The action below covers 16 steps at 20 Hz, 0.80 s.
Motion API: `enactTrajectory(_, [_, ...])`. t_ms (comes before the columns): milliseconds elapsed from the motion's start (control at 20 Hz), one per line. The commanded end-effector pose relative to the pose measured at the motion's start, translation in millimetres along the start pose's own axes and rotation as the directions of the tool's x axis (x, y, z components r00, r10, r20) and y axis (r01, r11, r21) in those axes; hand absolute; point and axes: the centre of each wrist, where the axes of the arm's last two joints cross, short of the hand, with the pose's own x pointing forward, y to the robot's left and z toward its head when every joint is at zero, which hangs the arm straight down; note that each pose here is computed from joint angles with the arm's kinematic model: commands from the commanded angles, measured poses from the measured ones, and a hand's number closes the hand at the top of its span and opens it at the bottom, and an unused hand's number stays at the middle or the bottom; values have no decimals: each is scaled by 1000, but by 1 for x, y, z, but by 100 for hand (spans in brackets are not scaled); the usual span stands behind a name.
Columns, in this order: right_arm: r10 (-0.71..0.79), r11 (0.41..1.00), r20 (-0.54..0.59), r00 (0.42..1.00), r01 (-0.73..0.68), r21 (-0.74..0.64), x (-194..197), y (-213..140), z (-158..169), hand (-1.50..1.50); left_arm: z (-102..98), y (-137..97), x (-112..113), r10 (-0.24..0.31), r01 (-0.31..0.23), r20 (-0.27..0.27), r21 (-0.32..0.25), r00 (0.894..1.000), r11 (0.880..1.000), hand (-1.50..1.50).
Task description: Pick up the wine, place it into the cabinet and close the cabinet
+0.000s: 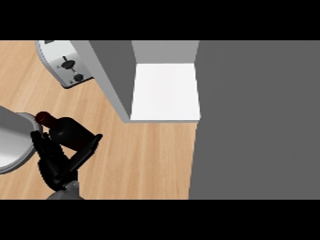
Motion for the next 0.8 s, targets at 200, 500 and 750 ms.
enactTrajectory(200, [-36, 999, 71, 997, 33, 39, 22, -9, 22, -150, -11, -9, -18, 49, -50, 15, 5, 999, 999, -150])
enactTrajectory(500, [-33, 999, 52, 998, 32, 25, 16, -3, 25, -150, -15, -17, -10, 132, -132, -4, -94, 991, 987, 150])
enactTrajectory(750, [-34, 999, 58, 998, 33, 27, 19, 4, 26, -150, -20, -28, -25, 65, -60, 25, -171, 998, 983, 150])
